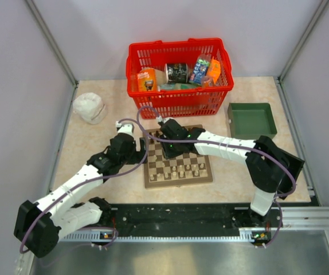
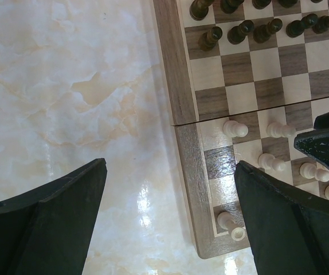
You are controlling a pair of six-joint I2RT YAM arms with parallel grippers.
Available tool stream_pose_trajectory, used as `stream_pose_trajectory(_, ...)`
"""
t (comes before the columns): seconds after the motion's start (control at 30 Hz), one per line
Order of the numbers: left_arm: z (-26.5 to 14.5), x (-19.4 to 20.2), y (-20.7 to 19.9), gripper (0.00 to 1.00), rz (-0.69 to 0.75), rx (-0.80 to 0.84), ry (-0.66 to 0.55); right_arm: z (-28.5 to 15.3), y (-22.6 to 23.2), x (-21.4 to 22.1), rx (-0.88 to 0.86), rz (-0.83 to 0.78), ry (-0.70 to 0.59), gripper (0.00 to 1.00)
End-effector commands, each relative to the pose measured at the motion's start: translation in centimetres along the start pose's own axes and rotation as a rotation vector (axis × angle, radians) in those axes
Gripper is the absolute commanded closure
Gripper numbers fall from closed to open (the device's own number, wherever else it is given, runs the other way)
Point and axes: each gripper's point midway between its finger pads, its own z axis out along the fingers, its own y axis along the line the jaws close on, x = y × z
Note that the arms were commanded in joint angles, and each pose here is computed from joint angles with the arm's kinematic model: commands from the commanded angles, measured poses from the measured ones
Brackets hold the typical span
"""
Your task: Set up the chess pieces on the board
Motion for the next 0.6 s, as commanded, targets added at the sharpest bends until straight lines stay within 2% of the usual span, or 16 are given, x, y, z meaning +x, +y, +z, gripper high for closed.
stream_pose_trajectory(0.0, -0.2, -0.8, 0.1, 0.01, -0.017, 0.001, -0.039, 0.1, 1.9, -1.9, -0.044, 0.006, -0.050, 0.66)
stream_pose_trajectory(0.57, -0.3, -0.7, 0.5, 0.01, -0.025, -0.001, -0.041, 1.3, 1.7, -1.3, -0.035, 0.003, -0.027, 0.70)
